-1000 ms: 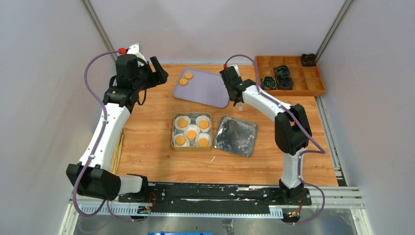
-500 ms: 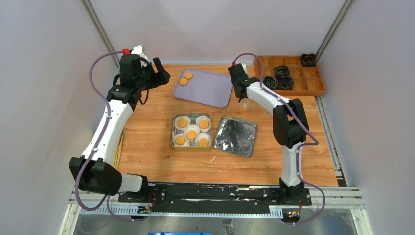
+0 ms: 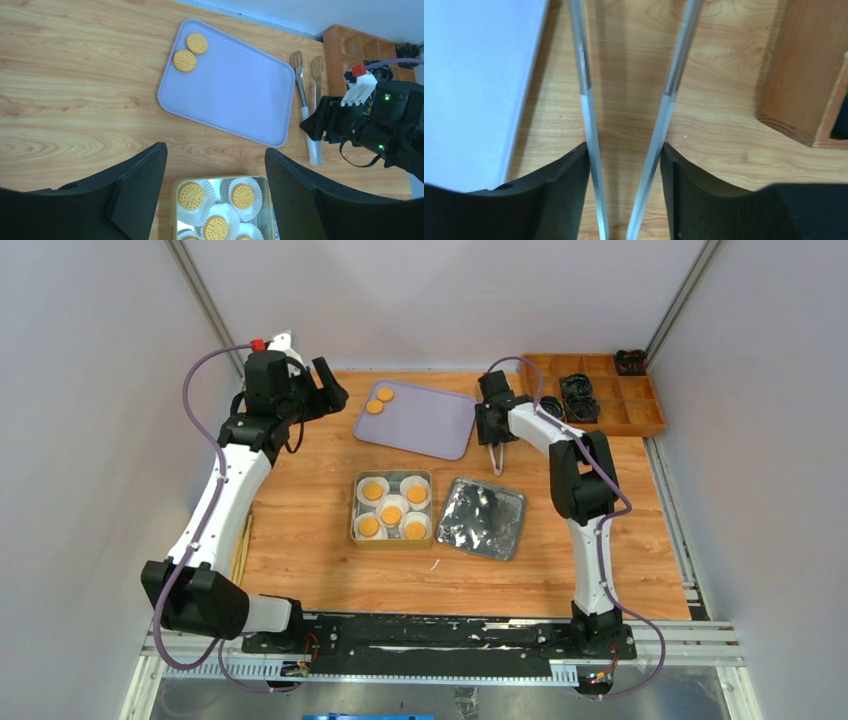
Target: Pack the cookies
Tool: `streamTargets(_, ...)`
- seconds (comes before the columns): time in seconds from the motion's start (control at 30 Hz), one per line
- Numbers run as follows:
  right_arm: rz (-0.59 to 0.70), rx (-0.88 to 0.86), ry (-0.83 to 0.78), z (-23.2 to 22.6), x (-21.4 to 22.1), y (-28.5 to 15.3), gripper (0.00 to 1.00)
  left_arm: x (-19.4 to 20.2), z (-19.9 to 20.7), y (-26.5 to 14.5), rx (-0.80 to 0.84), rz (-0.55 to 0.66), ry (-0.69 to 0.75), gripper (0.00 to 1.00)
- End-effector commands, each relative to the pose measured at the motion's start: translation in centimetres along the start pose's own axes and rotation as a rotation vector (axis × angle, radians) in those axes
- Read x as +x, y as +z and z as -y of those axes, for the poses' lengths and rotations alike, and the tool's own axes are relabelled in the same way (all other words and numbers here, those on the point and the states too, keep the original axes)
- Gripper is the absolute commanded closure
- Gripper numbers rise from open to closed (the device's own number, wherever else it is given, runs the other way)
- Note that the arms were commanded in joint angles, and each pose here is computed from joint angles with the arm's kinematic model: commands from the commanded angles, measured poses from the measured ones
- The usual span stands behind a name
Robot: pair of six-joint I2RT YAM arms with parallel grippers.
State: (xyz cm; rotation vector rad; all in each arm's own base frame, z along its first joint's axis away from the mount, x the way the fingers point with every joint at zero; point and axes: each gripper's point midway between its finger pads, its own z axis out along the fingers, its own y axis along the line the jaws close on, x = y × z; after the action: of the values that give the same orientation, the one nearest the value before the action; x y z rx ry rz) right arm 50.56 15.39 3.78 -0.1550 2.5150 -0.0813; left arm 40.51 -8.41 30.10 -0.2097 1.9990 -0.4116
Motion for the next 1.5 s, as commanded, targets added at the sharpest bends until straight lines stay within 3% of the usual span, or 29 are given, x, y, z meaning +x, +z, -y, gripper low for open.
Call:
streamTargets(0.0, -0.036, -0.071, -0.001, -0.9, 0.3, -0.4, 0.35, -0.1, 0.3, -0.2, 0.024, 0.008, 0.000, 0.23)
streamTargets(0.07, -0.028, -0.064, 0.002, -0.7, 0.0, -0.8, 0.24, -0.2, 0.3, -0.3, 0.022, 0.014, 0.006, 0.23)
streamTargets(0.17, 0.004, -0.047, 0.009, -0.1, -0.6, -2.1, 0.18, -0.4, 0.2, -0.5, 0.017, 0.025, 0.016, 0.22)
streamTargets(0.4, 0.135, -0.014, 0.058, 2.0, -2.2, -9.5, 0.23, -0.6, 0.9, -1.1, 0.030, 0.044, 0.043, 0.22)
streamTargets(0.53, 0.109, -0.036, 0.117, 2.8, 1.9, -13.9, 0.32, -0.4, 2.4, -1.5, 0.032, 0.051, 0.109, 0.22)
streamTargets(0.77, 0.063, -0.031, 0.174, 3.7, 11.7, -18.4, 0.36, 2.1, 6.4, -1.0, 0.102, -0.006, 0.216, 0.22)
streamTargets(0.93, 0.030, -0.006, 0.182, 4.4, 15.7, -18.1, 0.21, 3.8, 7.2, -1.1, 0.097, -0.032, 0.244, 0.21)
streamTargets(1.47, -0.115, -0.017, 0.190, 1.9, 17.9, -11.7, 0.20, 3.9, 6.2, -1.8, 0.053, -0.027, 0.244, 0.21)
